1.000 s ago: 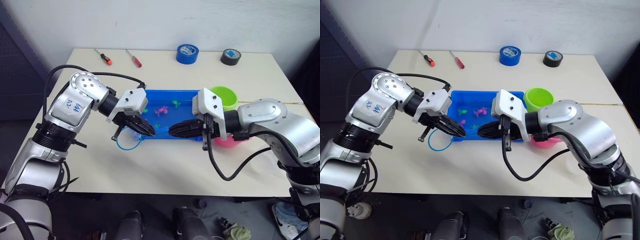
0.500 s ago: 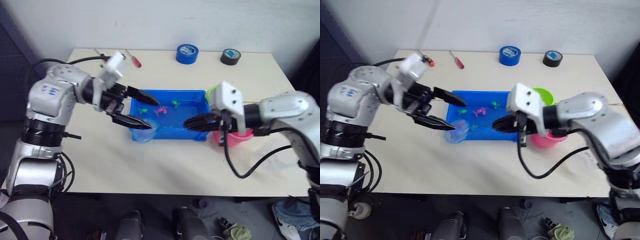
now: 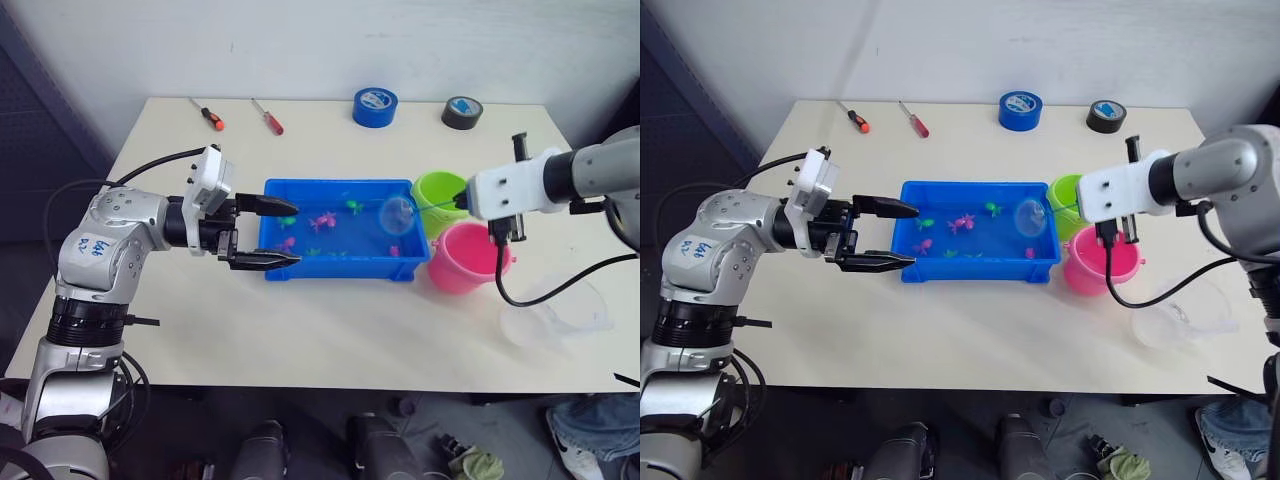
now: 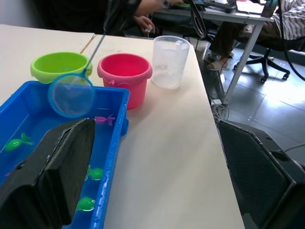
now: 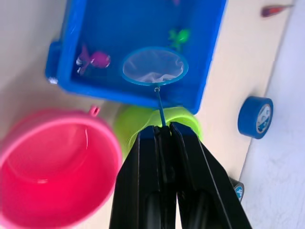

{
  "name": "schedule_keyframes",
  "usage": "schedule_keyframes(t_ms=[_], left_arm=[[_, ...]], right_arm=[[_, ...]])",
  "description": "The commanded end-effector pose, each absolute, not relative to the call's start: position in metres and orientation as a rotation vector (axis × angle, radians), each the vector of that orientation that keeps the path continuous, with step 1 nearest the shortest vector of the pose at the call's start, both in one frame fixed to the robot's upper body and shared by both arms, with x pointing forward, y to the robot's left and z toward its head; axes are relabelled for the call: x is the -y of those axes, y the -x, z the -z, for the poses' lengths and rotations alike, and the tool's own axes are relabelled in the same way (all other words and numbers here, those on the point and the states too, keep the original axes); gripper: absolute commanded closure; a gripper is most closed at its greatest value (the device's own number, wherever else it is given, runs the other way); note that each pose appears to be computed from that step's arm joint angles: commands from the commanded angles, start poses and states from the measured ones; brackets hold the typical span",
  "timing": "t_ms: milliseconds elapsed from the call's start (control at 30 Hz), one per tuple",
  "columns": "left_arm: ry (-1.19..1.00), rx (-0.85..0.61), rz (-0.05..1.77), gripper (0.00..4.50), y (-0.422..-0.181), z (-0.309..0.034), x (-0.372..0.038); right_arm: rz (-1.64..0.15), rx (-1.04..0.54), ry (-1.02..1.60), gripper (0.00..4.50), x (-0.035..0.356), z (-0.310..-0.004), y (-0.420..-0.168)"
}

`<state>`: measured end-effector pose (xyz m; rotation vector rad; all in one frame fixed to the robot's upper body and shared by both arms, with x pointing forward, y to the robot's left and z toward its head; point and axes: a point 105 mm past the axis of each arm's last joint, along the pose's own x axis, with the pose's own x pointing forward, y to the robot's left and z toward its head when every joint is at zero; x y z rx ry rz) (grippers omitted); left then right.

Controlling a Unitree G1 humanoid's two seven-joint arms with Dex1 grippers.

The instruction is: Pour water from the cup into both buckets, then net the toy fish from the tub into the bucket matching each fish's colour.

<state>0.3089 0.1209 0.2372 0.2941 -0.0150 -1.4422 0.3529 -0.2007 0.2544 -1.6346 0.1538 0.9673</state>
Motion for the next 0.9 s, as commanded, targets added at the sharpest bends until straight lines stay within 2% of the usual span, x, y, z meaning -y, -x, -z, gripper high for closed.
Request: schedule_keyframes(t_ms=[33,600,900], left_arm=[[-0.321,0.059,1.443,0.03,-0.304,-0.248,-0.121],[-0.308,0.067,1.437,0.03,-0.305,-0.253,-0.119],[-0.314,0.064,1.438,0.03,-0.304,-0.253,-0.119]], right_arm=[[-0.942,-0.108,1.754,4.50,0.204,-0.265,-0.355],[-1.038,-0.081,1.758,4.50,0.193,-0.249,-0.353],[-1.068,-0.035,1.588,4.50,0.171,-0.251,-0.346]])
